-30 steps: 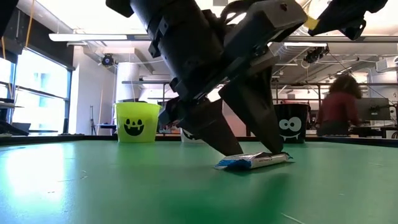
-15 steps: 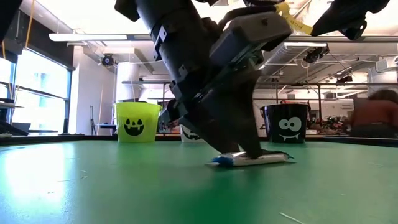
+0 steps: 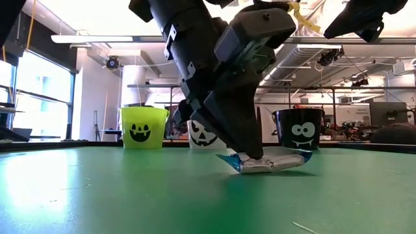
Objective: Sort candy by brand, put in halloween buckets
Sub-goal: Put the white chocolate bar into the black bucket
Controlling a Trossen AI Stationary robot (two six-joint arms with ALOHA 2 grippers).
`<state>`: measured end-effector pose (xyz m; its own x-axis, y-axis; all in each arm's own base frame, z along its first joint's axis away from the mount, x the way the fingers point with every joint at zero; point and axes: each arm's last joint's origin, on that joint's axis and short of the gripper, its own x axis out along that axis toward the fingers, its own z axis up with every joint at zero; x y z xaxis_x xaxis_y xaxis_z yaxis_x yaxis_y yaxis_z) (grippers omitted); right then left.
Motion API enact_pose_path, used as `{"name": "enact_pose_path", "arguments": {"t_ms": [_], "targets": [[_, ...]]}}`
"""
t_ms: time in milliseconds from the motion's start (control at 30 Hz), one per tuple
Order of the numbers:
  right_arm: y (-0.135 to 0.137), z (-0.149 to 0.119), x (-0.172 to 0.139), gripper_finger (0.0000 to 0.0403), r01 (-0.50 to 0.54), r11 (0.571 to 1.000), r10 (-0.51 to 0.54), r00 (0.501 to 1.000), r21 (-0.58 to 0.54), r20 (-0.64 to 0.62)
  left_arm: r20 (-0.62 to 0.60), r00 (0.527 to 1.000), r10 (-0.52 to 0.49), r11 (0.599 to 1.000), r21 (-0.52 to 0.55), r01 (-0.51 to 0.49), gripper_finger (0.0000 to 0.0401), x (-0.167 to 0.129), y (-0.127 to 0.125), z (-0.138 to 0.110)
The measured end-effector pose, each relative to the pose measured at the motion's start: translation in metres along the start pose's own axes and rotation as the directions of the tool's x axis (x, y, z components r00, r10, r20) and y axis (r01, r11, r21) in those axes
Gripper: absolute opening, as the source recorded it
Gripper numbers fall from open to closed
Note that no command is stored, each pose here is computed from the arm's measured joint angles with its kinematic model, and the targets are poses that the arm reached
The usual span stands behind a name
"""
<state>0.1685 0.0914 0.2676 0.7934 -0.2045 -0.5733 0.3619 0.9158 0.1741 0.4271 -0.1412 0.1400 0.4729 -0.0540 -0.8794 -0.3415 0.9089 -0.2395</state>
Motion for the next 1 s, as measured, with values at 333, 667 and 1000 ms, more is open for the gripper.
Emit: {"name": "enact_pose_path", "arguments": {"t_ms": [333,667,1000], "targets": [[0.001,0.0,0.0,0.0,-0.019,1.0,0.019,1.0,-0.002,-0.018,0.028,0.999,-0.042,0.999,-0.032,0.043,0.0,-0.024,0.009,0.02],[0.003,0.003,0.0,0.0001,-0.036,0.997,0.035,0.999,0.073,0.02,0.126,0.984,-0.123,0.99,-0.059,0.132,0.0,-0.066,0.029,0.054],[-0.003,0.008,0.001,0.0,0.041,0.993,-0.051,0.995,0.114,0.082,0.345,0.928,-0.144,0.973,-0.119,0.195,0.0,-0.105,0.096,0.116]]}}
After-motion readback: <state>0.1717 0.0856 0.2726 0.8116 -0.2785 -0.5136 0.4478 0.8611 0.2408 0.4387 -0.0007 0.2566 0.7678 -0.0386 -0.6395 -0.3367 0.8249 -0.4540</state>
